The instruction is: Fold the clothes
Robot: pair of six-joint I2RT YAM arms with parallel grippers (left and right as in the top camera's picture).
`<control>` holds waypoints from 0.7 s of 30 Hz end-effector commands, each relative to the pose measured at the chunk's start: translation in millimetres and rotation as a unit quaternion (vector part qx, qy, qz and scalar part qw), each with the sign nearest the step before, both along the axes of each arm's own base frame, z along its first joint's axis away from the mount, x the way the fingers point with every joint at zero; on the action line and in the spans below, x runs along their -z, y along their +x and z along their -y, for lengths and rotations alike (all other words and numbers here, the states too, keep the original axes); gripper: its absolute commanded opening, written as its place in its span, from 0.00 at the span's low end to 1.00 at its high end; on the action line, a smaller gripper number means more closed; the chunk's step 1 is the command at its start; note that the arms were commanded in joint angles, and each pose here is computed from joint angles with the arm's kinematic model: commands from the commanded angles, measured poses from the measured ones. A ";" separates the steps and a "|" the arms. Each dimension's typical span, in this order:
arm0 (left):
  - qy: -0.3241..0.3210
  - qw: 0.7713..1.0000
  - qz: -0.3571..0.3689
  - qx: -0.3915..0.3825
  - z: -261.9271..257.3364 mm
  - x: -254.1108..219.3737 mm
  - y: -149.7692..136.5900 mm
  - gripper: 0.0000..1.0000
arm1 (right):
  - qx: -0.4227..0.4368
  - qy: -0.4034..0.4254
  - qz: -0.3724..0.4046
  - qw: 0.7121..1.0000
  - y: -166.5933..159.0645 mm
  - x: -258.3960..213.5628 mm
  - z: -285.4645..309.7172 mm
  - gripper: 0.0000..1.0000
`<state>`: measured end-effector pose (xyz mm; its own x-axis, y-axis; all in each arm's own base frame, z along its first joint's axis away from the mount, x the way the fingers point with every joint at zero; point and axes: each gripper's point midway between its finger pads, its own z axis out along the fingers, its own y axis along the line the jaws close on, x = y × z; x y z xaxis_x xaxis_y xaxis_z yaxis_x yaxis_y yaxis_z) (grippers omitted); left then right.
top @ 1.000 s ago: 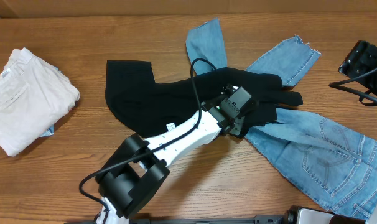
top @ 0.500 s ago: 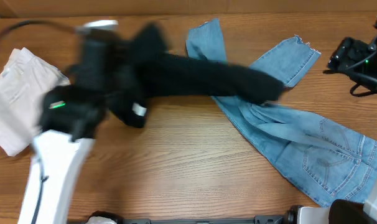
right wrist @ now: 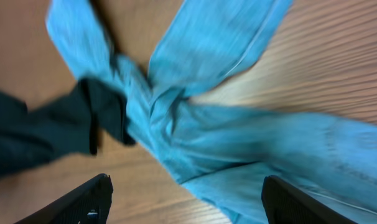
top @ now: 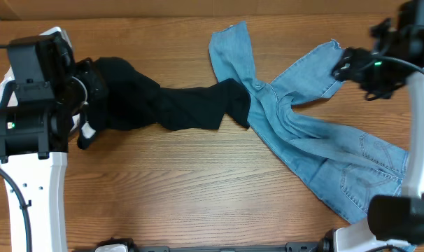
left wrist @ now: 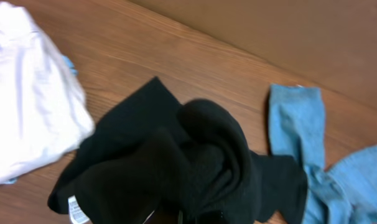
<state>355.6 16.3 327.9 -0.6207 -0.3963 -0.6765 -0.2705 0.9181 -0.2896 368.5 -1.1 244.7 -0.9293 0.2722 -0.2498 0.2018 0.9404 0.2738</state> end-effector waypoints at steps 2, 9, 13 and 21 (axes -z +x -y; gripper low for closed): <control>-0.008 0.999 0.001 0.050 24.9 -0.8 0.4 0.04 | -0.101 0.039 -0.066 0.992 -2.6 56.5 -51.3 0.73; -0.006 0.998 -0.001 0.067 36.3 0.3 -0.9 0.04 | -0.220 0.058 -0.111 0.968 -20.3 124.9 -118.6 0.52; -0.007 0.998 -0.004 0.067 36.5 1.3 -1.7 0.04 | -0.271 0.045 -0.127 0.953 -28.0 163.9 -133.1 0.54; -0.007 0.997 -0.013 0.070 38.2 4.5 -4.9 0.04 | -0.214 -0.039 -0.132 0.967 5.6 227.2 -93.8 0.61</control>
<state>351.2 -16.2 323.6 -0.6747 -0.3449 -0.6525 -0.1840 0.9348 -0.3038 367.7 120.9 37.8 -0.9802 -0.1972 -0.0176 -0.1937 0.9373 0.2897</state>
